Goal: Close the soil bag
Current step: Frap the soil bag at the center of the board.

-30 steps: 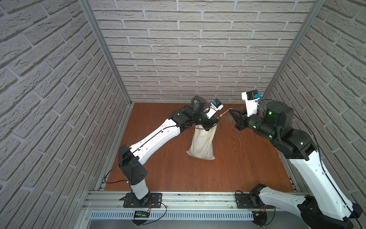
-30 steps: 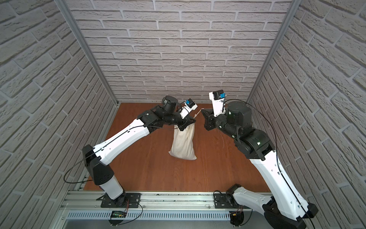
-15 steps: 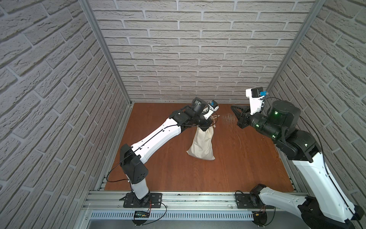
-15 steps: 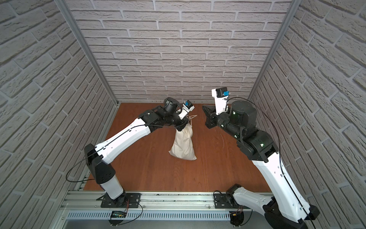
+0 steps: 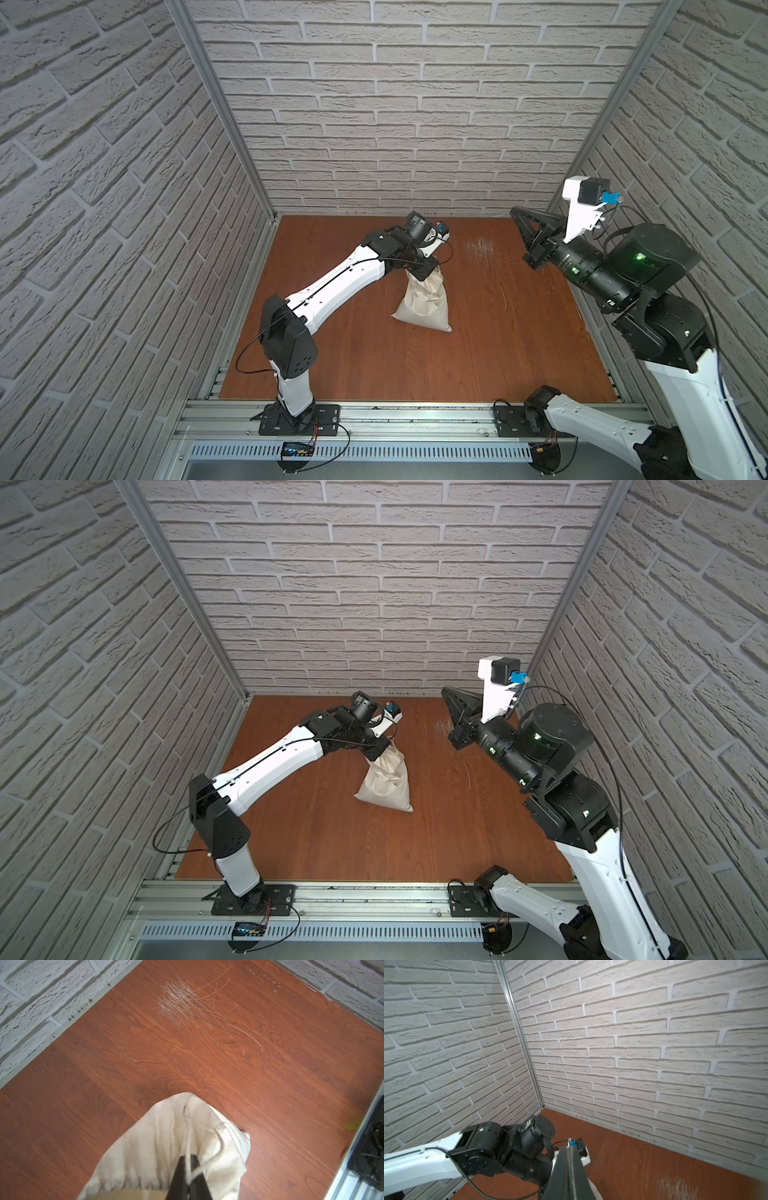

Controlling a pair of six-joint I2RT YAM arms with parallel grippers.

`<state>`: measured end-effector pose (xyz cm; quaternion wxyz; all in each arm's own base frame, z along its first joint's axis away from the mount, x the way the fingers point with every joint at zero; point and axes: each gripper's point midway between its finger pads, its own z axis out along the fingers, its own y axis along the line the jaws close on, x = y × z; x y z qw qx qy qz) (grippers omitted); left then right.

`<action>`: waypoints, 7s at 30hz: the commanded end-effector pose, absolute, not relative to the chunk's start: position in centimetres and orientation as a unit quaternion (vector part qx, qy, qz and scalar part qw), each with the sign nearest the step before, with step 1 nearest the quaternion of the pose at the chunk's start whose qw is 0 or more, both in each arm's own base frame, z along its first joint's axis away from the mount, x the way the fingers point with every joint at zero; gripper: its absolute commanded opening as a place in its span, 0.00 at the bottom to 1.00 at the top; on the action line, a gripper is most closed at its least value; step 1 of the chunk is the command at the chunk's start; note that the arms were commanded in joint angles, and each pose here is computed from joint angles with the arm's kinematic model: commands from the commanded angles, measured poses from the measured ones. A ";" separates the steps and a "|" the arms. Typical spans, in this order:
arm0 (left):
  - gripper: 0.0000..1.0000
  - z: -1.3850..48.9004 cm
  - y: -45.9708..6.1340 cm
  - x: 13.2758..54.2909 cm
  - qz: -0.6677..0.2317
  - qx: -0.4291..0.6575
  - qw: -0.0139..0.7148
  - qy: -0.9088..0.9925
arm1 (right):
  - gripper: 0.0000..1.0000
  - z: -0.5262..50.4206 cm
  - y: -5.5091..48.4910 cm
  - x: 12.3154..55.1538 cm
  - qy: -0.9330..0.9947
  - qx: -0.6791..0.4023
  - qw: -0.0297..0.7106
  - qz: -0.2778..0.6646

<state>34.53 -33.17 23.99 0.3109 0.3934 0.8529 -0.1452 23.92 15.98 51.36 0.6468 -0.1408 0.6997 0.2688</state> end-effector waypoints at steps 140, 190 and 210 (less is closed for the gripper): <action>0.03 25.1 -32.6 23.5 -0.179 0.497 0.236 0.816 | 0.52 25.1 24.7 24.3 0.703 -0.305 0.527 0.367; 0.05 27.3 -31.5 29.5 -0.104 0.406 0.325 0.848 | 0.03 39.4 19.0 26.4 0.682 -0.172 0.685 0.191; 0.13 28.6 -27.1 29.4 -0.108 0.328 0.364 0.865 | 0.03 48.2 23.0 28.6 0.642 -0.221 0.706 0.199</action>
